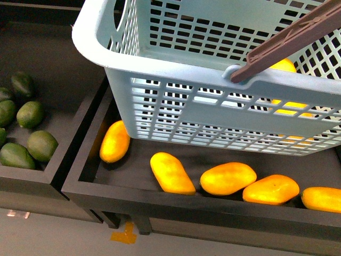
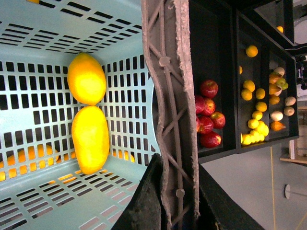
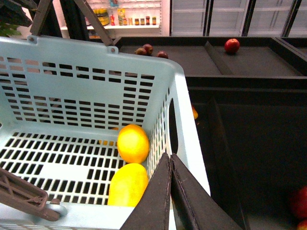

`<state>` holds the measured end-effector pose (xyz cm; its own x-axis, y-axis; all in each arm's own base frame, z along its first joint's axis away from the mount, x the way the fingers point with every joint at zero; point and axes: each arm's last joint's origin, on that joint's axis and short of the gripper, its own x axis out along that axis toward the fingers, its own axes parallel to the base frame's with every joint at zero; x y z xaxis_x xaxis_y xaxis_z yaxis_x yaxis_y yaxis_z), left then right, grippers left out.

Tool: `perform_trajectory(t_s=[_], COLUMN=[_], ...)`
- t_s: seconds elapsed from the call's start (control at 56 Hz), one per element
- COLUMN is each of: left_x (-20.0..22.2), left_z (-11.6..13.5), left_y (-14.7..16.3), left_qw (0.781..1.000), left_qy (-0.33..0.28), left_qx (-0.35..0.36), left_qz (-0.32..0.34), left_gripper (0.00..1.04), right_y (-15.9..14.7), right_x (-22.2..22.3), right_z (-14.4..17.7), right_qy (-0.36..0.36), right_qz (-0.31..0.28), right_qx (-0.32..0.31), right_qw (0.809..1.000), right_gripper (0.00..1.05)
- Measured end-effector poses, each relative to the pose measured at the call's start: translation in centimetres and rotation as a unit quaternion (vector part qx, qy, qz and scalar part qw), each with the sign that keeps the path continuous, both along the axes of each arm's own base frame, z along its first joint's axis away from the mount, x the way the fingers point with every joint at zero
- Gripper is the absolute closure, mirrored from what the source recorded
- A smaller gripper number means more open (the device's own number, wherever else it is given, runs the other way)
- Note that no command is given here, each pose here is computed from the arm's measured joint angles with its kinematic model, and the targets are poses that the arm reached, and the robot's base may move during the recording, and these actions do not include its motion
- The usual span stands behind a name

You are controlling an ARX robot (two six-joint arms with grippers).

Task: Pick lemon and mango into basket

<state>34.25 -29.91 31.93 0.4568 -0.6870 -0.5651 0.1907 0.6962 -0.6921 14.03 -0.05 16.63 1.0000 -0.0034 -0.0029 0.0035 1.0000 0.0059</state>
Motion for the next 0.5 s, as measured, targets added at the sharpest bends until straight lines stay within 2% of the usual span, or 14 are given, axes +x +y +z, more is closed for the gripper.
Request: perform_trajectory(t_s=[0.5], left_x=[0.0], left_z=[0.0], left_y=[0.0], left_qw=[1.000], left_qy=[0.001], left_qx=[-0.001], left_qz=[0.000], left_gripper=[0.97], right_y=[0.0], right_x=[-1.9], right_z=[0.6], right_qy=[-0.010], right_qz=[0.000], right_qx=[0.000], right_qw=[1.000], right_gripper=[1.03])
